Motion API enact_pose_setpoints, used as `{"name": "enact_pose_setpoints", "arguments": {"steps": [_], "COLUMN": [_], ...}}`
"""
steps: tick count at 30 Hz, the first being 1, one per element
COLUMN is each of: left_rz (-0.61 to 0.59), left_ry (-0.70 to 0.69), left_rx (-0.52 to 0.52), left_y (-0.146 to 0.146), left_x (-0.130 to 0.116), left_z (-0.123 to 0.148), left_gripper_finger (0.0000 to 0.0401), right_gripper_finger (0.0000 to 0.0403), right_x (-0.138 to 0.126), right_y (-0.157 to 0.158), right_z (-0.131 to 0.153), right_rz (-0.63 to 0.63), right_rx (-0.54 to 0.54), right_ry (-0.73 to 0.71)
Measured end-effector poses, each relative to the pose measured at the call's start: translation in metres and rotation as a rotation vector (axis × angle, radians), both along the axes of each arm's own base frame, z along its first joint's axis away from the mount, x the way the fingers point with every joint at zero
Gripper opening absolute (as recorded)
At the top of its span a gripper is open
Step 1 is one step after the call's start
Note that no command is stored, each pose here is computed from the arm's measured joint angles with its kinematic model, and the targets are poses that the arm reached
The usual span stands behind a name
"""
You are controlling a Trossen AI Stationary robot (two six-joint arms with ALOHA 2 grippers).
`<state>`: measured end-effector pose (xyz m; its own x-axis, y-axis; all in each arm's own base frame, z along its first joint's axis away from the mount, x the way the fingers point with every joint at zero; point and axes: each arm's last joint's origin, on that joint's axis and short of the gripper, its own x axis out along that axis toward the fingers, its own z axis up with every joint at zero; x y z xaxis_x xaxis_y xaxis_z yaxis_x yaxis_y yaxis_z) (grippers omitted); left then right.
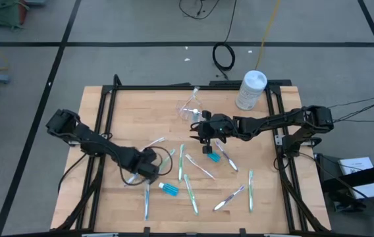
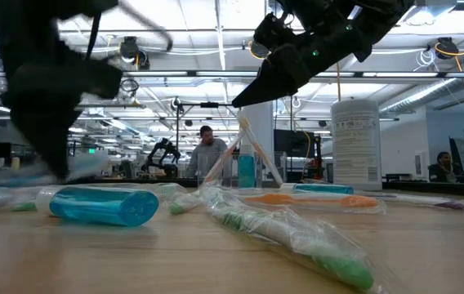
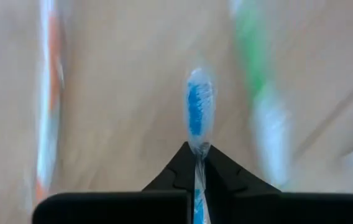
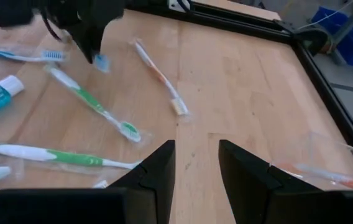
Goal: Pick & Place toothbrushing station
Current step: Put the blue toothbrush into the transparent organizer
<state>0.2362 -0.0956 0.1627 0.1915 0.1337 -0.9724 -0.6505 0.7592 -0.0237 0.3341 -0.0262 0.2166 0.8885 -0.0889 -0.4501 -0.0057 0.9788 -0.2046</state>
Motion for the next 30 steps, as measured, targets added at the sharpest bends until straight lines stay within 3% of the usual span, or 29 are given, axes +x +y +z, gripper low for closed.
{"name": "enact_pose_setpoints", "arguments": {"steps": [3, 6, 9, 13, 16, 20, 23, 26, 30], "left_rz": [0.016, -0.007, 0.038, 0.275, 0.437, 0.482, 0.346, 0.156, 0.149], "left_ry": [-0.095, -0.247, -0.431, -0.652, -0.712, -0.689, -0.680, -0.756, -0.812], "left_rx": [0.080, 0.235, 0.453, 0.767, 0.954, 0.974, 0.897, 0.791, 0.838], "left_y": [0.006, 0.013, 0.024, 0.042, 0.058, 0.086, 0.112, 0.136, 0.162], "left_x": [0.003, 0.009, 0.011, 0.011, 0.017, 0.041, 0.066, 0.090, 0.107], "left_z": [0.025, 0.056, 0.092, 0.120, 0.131, 0.132, 0.126, 0.116, 0.106], "left_gripper_finger": [0.0006, 0.0006, 0.0005, 0.0007, 0.0004, 0.0012, 0.0011, 0.0004, 0.0007], "right_gripper_finger": [0.0114, 0.0114, 0.0114, 0.0114, 0.0114, 0.0114, 0.0114, 0.0114, 0.0114], "right_x": [0.000, 0.000, 0.000, 0.000, 0.000, 0.000, 0.000, -0.002, -0.007], "right_y": [0.000, 0.000, 0.000, 0.000, 0.000, 0.000, 0.000, 0.000, 0.000], "right_z": [0.000, 0.000, 0.000, 0.000, 0.000, 0.000, 0.000, -0.005, -0.012], "right_rz": [-0.005, -0.015, -0.016, -0.016, -0.023, -0.040, -0.042, -0.044, -0.044], "right_rx": [0.009, 0.029, 0.028, 0.027, 0.040, 0.074, 0.078, 0.080, 0.077], "right_ry": [0.000, -0.005, -0.006, -0.006, -0.006, -0.009, -0.006, 0.045, 0.135]}}
